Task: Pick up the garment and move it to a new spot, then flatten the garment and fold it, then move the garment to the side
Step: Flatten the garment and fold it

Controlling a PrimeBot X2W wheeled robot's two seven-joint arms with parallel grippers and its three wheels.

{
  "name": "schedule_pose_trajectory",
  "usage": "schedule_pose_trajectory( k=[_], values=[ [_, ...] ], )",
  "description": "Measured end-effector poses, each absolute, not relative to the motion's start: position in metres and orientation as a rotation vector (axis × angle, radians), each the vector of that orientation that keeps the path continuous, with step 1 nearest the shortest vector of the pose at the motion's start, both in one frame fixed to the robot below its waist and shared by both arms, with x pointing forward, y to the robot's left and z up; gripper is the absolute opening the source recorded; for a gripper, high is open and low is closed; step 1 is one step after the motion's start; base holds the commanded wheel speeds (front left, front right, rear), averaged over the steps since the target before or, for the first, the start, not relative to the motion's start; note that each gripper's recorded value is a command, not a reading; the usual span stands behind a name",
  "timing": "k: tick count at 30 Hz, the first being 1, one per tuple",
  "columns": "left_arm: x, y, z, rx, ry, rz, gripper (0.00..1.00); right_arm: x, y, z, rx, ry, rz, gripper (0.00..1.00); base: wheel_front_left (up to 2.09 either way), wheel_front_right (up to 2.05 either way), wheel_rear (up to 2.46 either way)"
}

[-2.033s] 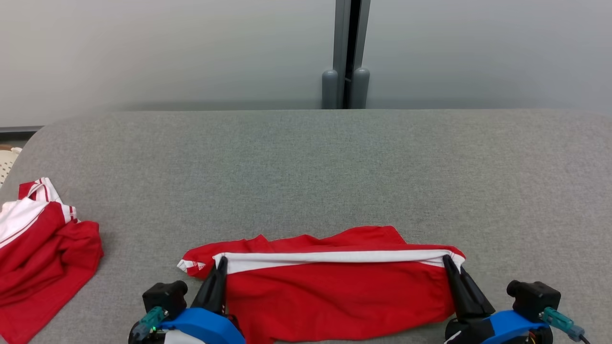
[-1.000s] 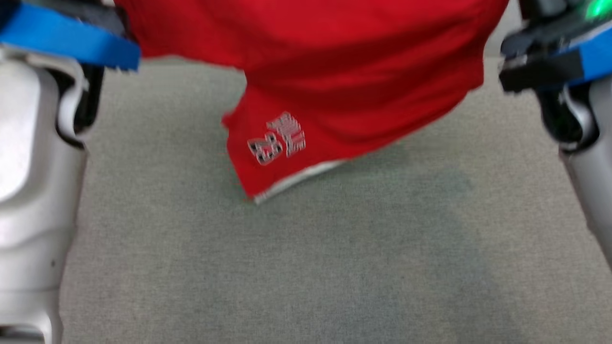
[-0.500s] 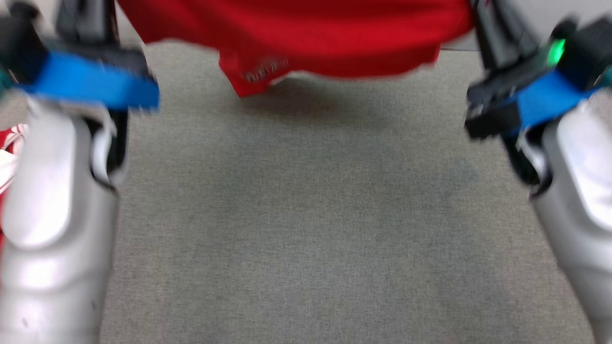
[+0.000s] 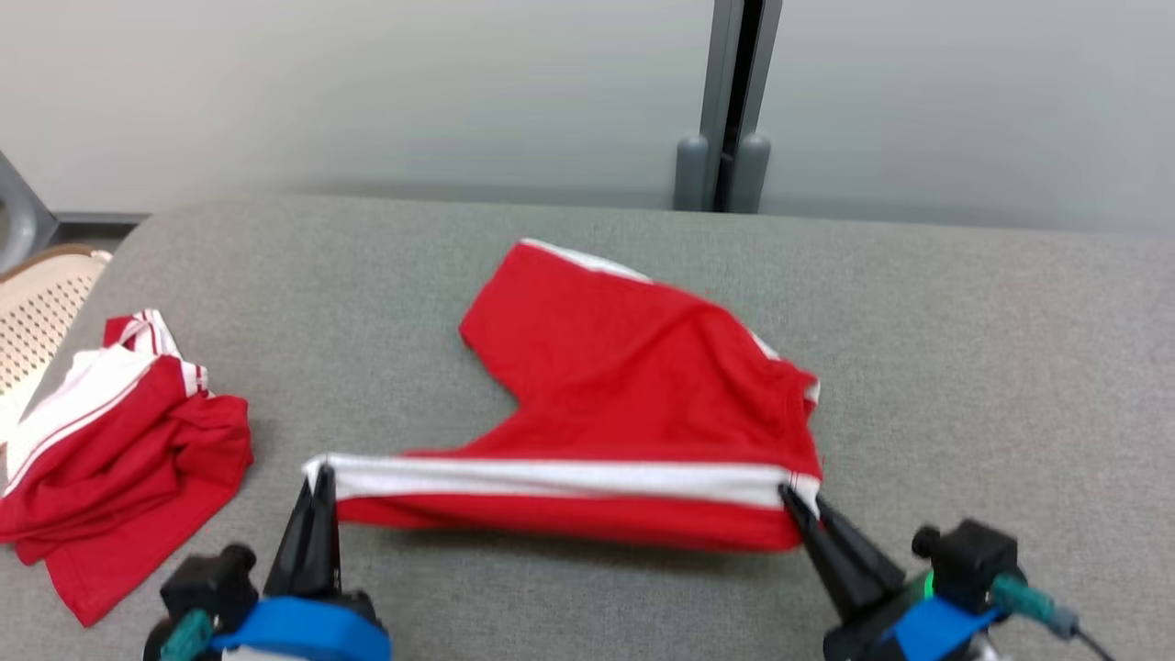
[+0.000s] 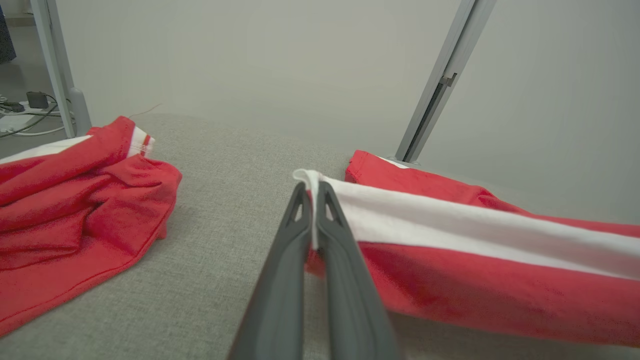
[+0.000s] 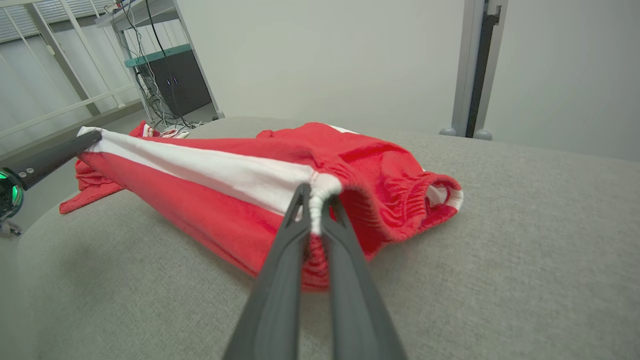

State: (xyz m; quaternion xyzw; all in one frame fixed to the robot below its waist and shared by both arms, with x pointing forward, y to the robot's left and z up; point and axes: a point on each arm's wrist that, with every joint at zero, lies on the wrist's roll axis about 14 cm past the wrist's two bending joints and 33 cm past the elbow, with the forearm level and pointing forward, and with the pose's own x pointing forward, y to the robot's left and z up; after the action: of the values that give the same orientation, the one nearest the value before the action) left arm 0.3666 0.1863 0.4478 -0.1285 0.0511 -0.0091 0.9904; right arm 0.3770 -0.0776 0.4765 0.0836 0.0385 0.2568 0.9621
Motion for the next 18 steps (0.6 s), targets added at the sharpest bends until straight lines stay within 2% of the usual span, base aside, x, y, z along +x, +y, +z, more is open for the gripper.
schedule_pose_trajectory(
  k=[5, 10, 13, 18],
  values=[
    [0.332, 0.187, 0.434, -0.271, 0.140, 0.007, 0.00, 0.337, -0.076, 0.461, 0.213, 0.133, 0.518, 0.00, 0.00, 0.00, 0.00],
    [0.325, 0.181, 0.435, -0.264, 0.138, -0.008, 0.00, 0.315, -0.083, 0.452, 0.232, 0.171, 0.504, 0.00, 0.00, 0.00, 0.00],
    [0.337, 0.172, 0.443, -0.252, 0.115, -0.046, 0.00, 0.322, -0.095, 0.456, 0.272, 0.156, 0.449, 0.00, 0.00, 0.00, 0.00],
    [0.403, 0.138, 0.484, -0.191, 0.006, -0.204, 0.00, 0.353, -0.103, 0.463, 0.357, 0.128, 0.375, 0.00, 0.00, 0.00, 0.00]
  ],
)
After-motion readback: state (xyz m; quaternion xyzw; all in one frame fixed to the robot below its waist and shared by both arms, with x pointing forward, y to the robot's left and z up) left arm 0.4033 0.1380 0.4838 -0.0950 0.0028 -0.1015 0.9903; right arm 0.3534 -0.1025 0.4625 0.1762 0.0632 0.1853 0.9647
